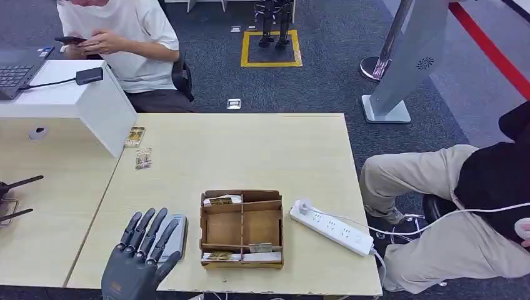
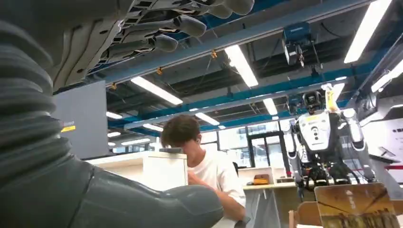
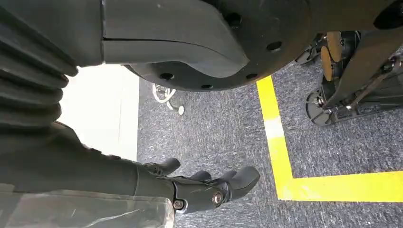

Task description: Pass the card to the sensor for recognition and then transmit it.

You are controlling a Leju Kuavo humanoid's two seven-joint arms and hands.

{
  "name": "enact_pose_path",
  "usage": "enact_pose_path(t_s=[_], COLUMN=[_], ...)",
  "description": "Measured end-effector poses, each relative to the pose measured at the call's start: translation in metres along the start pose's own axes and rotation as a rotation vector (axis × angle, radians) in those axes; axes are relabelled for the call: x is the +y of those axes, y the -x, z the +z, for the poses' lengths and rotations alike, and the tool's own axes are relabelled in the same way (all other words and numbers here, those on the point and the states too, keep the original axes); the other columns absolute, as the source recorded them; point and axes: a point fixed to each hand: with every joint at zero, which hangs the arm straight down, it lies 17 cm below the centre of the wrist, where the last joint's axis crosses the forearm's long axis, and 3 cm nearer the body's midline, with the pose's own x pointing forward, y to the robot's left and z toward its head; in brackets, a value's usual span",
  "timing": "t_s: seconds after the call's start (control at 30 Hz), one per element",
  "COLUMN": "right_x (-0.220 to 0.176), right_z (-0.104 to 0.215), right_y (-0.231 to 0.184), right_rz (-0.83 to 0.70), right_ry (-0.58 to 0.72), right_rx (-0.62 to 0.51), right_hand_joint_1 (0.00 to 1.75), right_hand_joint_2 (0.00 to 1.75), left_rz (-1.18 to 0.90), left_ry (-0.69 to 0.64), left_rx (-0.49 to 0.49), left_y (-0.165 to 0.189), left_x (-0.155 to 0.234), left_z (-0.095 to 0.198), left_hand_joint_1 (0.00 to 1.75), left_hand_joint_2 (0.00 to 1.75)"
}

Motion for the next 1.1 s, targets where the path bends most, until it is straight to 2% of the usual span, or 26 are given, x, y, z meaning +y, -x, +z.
enact_pose_path(t_s=[0.93, 1.1], right_x=[0.000, 0.000], right_z=[0.000, 0.000], right_y=[0.000, 0.000], right_rz=[-0.010, -0.016], right_ry=[-0.003, -0.003], right_rx=[0.001, 0.002], right_hand_joint_1=[0.00, 0.00], right_hand_joint_2=[1.75, 1.75], left_rz=[0.071, 0.068], left_ry=[0.075, 0.084], left_rx=[-0.041, -0.039], left_y=[-0.030, -0.031], left_x=[-0.027, -0.030], left_z=[0.013, 0.015], left_hand_joint_1=[0.00, 0.17], left_hand_joint_2=[1.75, 1.75])
